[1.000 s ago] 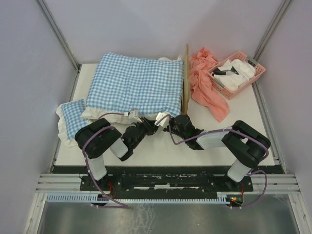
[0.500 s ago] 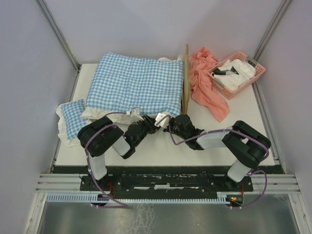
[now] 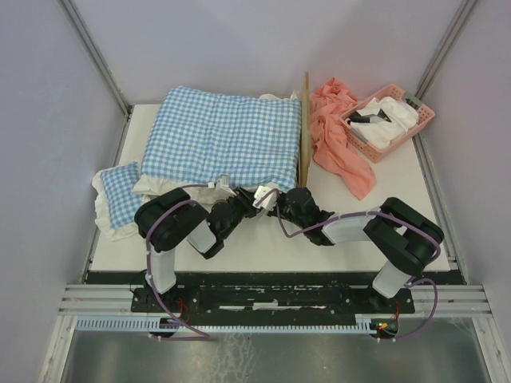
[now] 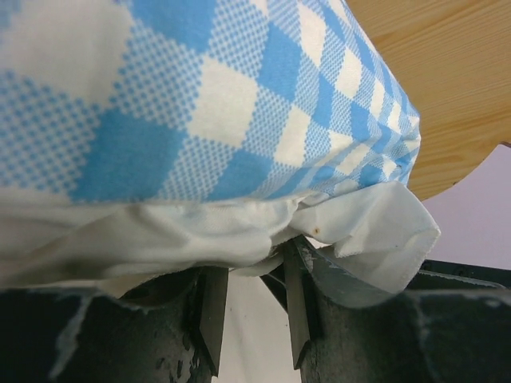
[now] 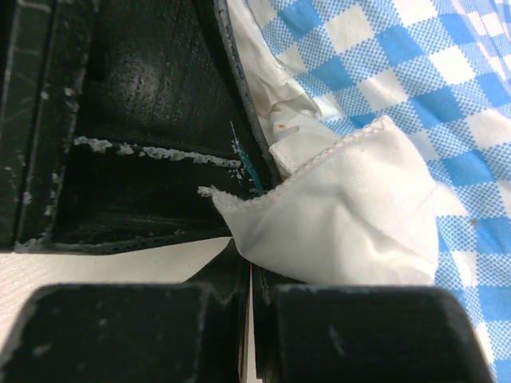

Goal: Set up the pet bed
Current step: Tie the ropes to the bed frame.

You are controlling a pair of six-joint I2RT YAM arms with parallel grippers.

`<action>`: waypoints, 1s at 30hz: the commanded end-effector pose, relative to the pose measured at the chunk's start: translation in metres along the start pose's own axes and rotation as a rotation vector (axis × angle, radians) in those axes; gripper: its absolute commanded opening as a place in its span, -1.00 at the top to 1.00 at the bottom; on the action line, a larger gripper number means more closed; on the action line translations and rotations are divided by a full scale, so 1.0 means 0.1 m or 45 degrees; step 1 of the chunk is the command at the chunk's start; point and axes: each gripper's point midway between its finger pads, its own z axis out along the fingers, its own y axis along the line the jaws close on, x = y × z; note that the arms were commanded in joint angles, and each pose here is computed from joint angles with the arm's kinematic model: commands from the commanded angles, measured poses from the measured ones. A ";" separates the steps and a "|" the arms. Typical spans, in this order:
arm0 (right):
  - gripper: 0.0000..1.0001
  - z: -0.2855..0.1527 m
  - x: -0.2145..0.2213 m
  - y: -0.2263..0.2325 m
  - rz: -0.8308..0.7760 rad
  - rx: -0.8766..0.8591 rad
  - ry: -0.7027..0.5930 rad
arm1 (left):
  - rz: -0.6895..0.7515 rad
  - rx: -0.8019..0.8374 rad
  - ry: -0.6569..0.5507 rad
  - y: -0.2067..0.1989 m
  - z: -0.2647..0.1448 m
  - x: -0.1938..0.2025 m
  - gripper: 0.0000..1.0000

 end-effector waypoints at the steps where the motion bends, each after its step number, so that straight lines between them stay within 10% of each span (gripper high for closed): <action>1: 0.96 -0.03 -0.23 -0.12 -0.009 0.042 -0.106 | -0.102 0.087 -0.064 -0.20 0.09 -0.12 0.21; 21: 0.95 -0.06 -0.22 -0.18 0.175 0.107 -0.073 | -0.110 0.058 -0.090 -0.14 0.07 -0.16 0.95; 30: 0.34 -0.25 0.07 -0.14 0.711 0.272 0.021 | -0.123 0.045 -0.100 -0.12 0.04 -0.17 0.95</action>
